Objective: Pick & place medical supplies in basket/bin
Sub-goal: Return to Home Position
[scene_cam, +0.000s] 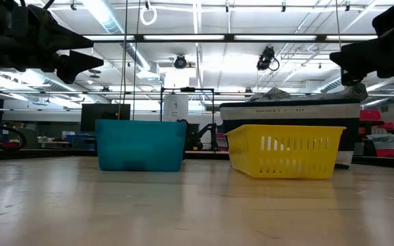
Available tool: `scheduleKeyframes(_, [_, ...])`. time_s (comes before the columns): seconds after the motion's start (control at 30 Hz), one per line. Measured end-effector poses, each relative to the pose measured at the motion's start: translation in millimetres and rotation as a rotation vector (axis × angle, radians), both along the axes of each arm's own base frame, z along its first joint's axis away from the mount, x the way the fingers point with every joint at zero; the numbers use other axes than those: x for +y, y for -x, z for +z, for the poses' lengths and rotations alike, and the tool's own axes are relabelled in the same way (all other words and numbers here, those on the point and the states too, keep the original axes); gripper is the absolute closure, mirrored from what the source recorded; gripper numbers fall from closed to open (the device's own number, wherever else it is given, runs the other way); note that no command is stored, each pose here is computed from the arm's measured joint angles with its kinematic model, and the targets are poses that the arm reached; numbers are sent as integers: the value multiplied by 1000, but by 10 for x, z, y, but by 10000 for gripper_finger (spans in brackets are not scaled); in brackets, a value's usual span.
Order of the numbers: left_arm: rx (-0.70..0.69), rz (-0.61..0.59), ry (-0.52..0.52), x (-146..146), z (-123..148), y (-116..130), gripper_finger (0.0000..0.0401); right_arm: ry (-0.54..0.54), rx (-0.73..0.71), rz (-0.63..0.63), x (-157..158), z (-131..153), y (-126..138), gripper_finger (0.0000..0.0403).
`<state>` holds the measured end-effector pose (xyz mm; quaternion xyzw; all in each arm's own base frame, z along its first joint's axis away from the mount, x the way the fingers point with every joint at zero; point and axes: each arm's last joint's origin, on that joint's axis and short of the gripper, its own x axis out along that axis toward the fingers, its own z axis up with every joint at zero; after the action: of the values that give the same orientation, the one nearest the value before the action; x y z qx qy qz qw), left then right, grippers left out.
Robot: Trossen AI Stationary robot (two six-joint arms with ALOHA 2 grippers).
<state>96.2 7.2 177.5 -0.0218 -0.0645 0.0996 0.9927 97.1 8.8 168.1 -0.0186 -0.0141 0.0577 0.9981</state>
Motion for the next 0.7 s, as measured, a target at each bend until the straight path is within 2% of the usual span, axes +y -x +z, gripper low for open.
scheduleKeyframes(0.3, [-9,-5,31,0,2,0,49,4,14,-13,-3,-12,-1,275])
scheduleKeyframes(0.7, [-2,0,2,0,0,0,49,4,16,-15,-4,-14,-1,275])
